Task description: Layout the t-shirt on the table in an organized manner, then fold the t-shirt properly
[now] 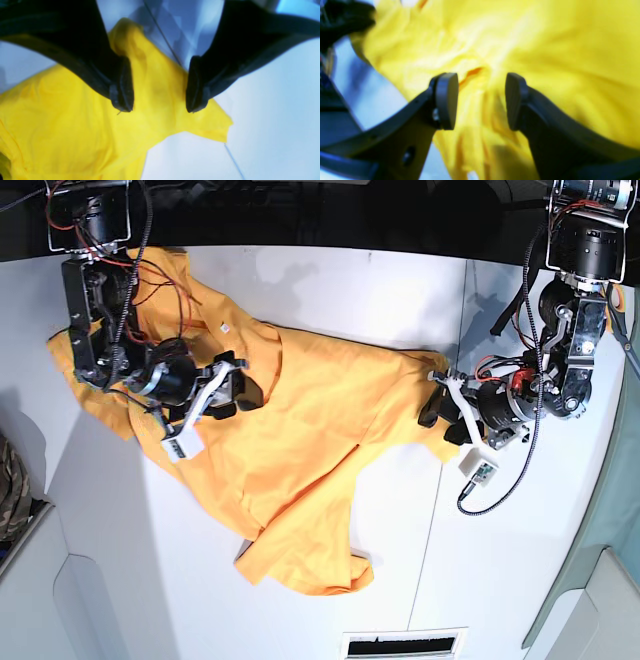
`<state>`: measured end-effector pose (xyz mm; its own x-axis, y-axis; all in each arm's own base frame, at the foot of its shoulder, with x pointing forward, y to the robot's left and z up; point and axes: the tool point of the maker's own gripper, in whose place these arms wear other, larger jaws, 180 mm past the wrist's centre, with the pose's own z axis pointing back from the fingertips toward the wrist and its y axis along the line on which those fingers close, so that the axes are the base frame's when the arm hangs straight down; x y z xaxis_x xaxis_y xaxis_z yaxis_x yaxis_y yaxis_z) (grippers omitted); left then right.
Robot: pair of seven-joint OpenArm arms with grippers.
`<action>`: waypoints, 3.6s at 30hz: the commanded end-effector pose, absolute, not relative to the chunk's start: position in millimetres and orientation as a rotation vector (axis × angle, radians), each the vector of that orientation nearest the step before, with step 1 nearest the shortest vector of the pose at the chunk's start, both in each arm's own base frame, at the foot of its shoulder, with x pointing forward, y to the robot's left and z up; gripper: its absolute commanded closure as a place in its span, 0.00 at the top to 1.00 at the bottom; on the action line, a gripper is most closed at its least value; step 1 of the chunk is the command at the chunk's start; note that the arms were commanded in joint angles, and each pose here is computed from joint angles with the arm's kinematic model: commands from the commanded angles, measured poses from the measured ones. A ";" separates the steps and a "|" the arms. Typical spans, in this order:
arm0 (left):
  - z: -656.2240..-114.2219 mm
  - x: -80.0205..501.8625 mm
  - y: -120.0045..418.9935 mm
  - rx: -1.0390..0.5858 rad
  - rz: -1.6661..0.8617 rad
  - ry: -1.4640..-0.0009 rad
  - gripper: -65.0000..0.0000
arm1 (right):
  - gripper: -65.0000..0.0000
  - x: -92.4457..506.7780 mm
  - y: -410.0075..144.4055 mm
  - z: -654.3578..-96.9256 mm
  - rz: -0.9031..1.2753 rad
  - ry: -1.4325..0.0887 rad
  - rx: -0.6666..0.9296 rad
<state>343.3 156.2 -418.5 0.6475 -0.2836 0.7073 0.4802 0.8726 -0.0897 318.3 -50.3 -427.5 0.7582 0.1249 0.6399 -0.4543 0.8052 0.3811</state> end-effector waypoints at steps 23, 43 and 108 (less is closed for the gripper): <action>-396.2 354.4 155.6 -0.333 -0.432 -0.809 0.56 | 0.00 308.7 4.4 -428.5 0.481 -0.632 0.555; -342.8 374.5 219.8 -0.374 -0.175 -0.986 0.56 | 0.00 233.9 83.8 -356.1 0.667 -0.615 0.903; -437.1 280.5 77.8 -0.547 -0.304 -0.619 0.00 | 0.54 390.3 -251.1 -413.4 0.009 -0.835 0.064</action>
